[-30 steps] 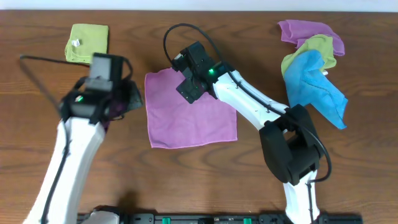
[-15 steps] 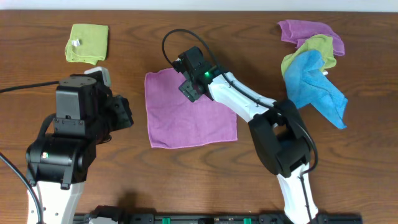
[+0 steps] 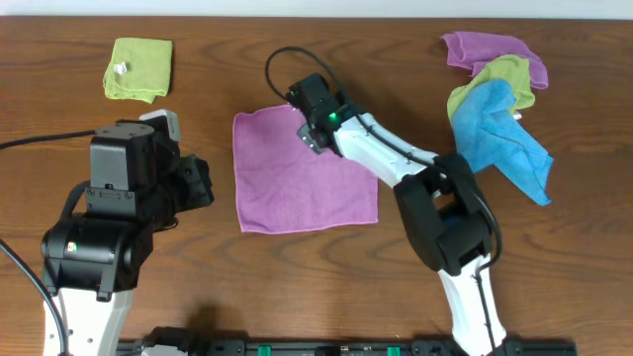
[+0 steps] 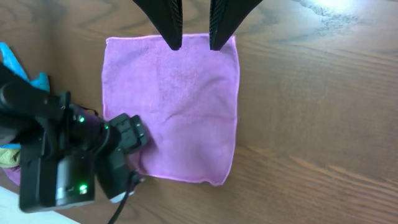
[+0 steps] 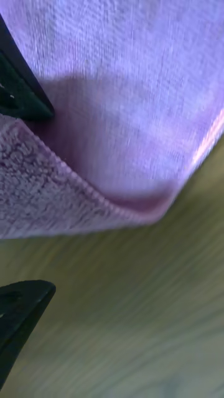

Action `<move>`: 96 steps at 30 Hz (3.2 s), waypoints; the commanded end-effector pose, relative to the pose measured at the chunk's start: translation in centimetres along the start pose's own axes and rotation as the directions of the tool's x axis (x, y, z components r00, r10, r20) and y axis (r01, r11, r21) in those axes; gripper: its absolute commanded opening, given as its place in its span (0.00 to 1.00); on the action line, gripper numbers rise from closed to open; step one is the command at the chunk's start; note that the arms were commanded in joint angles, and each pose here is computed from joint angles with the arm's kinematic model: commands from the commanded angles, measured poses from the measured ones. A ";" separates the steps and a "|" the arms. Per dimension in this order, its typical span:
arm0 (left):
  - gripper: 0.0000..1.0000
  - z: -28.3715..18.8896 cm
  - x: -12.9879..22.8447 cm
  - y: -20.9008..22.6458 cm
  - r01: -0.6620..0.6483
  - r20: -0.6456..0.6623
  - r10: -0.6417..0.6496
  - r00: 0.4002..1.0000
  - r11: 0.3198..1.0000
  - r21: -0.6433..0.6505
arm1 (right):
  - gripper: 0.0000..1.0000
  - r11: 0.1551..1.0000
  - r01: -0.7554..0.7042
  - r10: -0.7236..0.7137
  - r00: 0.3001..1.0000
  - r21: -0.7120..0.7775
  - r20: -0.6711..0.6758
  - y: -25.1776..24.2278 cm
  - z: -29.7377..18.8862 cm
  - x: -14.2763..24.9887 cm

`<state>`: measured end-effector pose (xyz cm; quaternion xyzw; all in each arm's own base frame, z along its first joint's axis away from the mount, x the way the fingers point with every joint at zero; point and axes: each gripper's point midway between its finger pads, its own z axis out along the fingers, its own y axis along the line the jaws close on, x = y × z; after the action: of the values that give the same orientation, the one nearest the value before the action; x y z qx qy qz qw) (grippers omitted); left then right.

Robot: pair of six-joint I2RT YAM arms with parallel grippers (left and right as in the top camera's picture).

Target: Fold the cloth

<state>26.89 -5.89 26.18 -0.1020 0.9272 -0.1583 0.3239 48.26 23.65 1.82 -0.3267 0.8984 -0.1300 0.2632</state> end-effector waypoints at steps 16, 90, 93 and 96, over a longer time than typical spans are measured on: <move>0.17 6.2 3.0 2.4 -0.057 -0.171 0.046 0.984 0.997 -0.060 | 0.85 0.968 -0.070 0.084 0.995 0.240 -0.048 -7.2 -1.2 1.0; 0.60 21.0 13.5 3.5 0.298 -0.531 -0.134 0.837 0.925 0.236 | 0.86 0.103 -0.773 0.625 0.540 -0.626 -0.564 2.4 -12.0 21.0; 0.62 21.0 13.5 3.5 0.300 -0.533 -0.134 0.835 0.924 0.238 | 0.87 0.082 -0.778 0.610 0.533 -0.623 -0.586 3.1 -11.4 20.9; 0.64 21.0 13.4 3.4 0.294 -0.527 -0.128 0.840 0.924 0.244 | 0.87 0.081 -0.781 0.594 0.537 -0.619 -0.600 3.9 -10.8 21.1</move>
<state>29.69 -11.33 2.03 -0.1032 0.9261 -0.3561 0.0702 27.24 13.03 2.31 0.0592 0.8946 0.4416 0.0339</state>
